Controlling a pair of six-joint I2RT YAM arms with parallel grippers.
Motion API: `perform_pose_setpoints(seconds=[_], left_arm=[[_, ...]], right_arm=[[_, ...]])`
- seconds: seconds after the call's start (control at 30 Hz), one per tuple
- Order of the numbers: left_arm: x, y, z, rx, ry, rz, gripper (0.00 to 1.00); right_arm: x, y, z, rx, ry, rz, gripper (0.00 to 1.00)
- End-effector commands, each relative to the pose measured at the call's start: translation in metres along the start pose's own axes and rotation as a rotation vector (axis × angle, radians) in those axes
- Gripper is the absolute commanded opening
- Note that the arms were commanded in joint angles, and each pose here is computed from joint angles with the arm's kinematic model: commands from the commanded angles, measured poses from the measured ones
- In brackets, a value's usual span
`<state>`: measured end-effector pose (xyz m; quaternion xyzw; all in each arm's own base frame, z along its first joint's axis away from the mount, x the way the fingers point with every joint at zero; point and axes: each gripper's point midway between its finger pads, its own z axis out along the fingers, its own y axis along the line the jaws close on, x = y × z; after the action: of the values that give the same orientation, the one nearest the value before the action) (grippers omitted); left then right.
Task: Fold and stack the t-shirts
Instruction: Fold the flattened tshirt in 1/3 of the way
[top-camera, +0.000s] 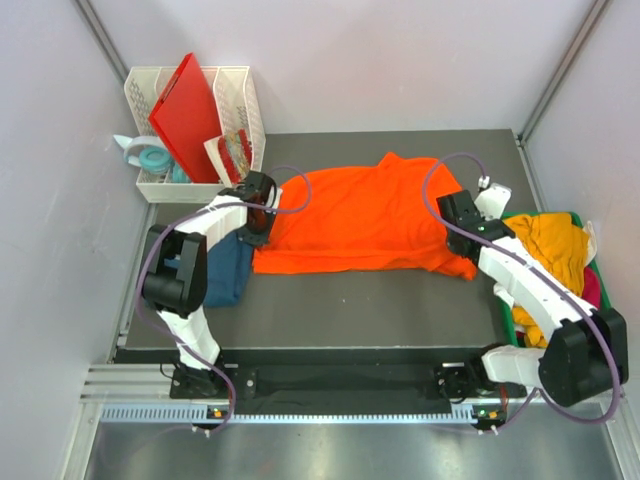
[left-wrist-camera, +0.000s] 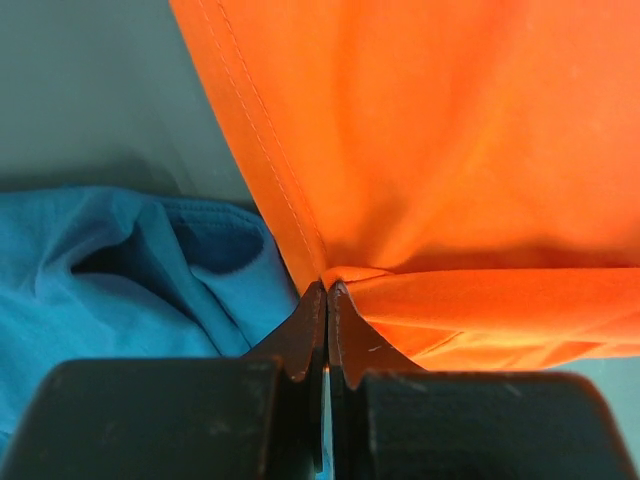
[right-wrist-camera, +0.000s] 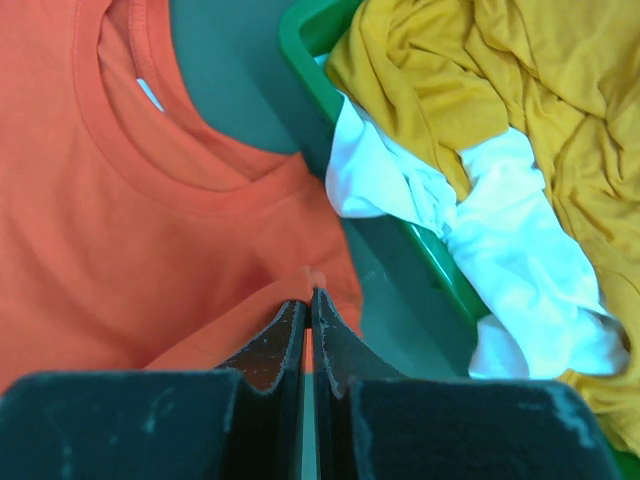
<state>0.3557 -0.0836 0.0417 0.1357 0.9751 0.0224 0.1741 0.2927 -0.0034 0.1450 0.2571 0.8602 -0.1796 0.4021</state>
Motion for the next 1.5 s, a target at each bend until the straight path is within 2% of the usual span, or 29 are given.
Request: perform_pose_setpoints(seconds=[0.0,0.8,1.1,1.47], left_arm=[[-0.029,0.008,0.003,-0.038,-0.077,-0.027,0.0],[-0.063,0.02,0.019,-0.109,-0.133,-0.091,0.0],[-0.083,0.025,0.023,-0.137,-0.172,-0.094,0.0],[-0.084,0.027,0.044,-0.156,-0.146,-0.093,0.0]], right_arm=[[-0.013,0.015,0.018,-0.023,-0.033,-0.013,0.0],[-0.056,0.059,0.076,-0.028,-0.038,-0.024,0.0],[-0.044,0.065,0.098,-0.01,0.001,-0.032,0.0],[-0.024,0.074,0.125,0.016,0.048,-0.063,0.0]])
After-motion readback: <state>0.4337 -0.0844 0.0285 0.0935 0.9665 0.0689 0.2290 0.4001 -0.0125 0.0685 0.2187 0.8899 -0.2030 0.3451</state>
